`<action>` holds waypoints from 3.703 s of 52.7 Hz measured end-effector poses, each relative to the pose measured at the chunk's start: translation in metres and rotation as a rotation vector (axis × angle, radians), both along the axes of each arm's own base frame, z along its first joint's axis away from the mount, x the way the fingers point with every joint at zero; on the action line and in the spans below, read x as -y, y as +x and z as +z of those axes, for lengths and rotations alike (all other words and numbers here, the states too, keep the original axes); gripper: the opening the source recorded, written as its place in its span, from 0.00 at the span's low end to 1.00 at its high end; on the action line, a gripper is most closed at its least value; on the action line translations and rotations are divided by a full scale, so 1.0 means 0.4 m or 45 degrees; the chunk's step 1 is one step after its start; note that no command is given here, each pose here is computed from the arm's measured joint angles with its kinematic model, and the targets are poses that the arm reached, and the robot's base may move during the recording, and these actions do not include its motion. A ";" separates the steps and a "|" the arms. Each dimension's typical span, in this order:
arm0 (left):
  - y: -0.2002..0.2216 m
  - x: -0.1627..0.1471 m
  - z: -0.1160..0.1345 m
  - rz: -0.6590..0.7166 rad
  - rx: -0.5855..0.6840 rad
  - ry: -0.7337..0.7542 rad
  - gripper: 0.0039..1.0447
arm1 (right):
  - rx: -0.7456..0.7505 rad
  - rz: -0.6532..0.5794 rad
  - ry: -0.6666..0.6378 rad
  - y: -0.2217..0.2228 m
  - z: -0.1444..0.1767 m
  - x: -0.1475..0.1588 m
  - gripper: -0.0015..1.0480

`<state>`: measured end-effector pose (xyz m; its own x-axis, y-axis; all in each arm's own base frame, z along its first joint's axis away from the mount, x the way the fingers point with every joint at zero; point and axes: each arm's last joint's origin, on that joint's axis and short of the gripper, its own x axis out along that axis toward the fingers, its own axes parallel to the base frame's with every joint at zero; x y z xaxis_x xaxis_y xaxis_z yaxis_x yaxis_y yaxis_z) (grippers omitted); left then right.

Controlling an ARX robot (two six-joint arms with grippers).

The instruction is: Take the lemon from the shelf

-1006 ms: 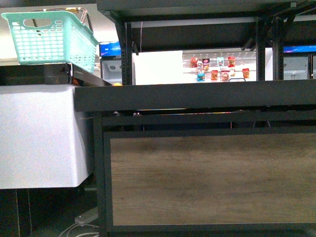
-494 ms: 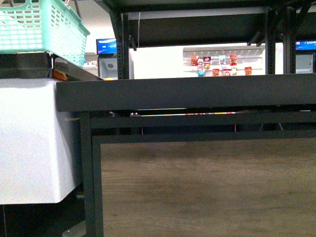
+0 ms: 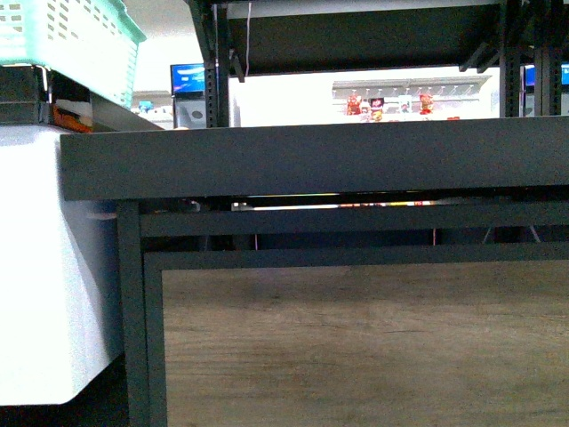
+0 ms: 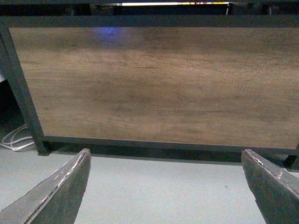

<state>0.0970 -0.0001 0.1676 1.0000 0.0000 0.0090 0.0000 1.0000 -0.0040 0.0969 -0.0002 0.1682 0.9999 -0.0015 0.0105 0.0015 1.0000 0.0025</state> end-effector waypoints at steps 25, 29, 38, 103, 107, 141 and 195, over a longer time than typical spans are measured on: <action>0.000 0.000 0.000 -0.001 0.000 0.000 0.93 | 0.000 0.000 0.000 0.000 0.000 0.000 0.93; 0.000 0.000 0.000 -0.001 0.000 0.000 0.93 | 0.000 0.000 0.000 0.000 0.000 0.000 0.93; 0.000 0.000 0.000 -0.001 0.000 0.000 0.93 | 0.001 0.003 0.000 0.000 0.000 0.000 0.93; 0.000 0.000 0.000 -0.002 -0.001 0.001 0.93 | 0.000 0.000 0.000 0.000 0.000 0.000 0.93; 0.000 0.000 0.000 -0.001 -0.002 0.000 0.93 | 0.000 0.000 0.000 0.000 0.000 0.000 0.93; 0.000 0.000 0.000 -0.001 -0.001 0.000 0.93 | 0.000 0.000 0.000 0.000 0.000 0.000 0.93; 0.011 -0.002 0.000 0.008 -0.210 -0.374 0.93 | 0.000 0.003 0.000 0.000 0.000 0.000 0.93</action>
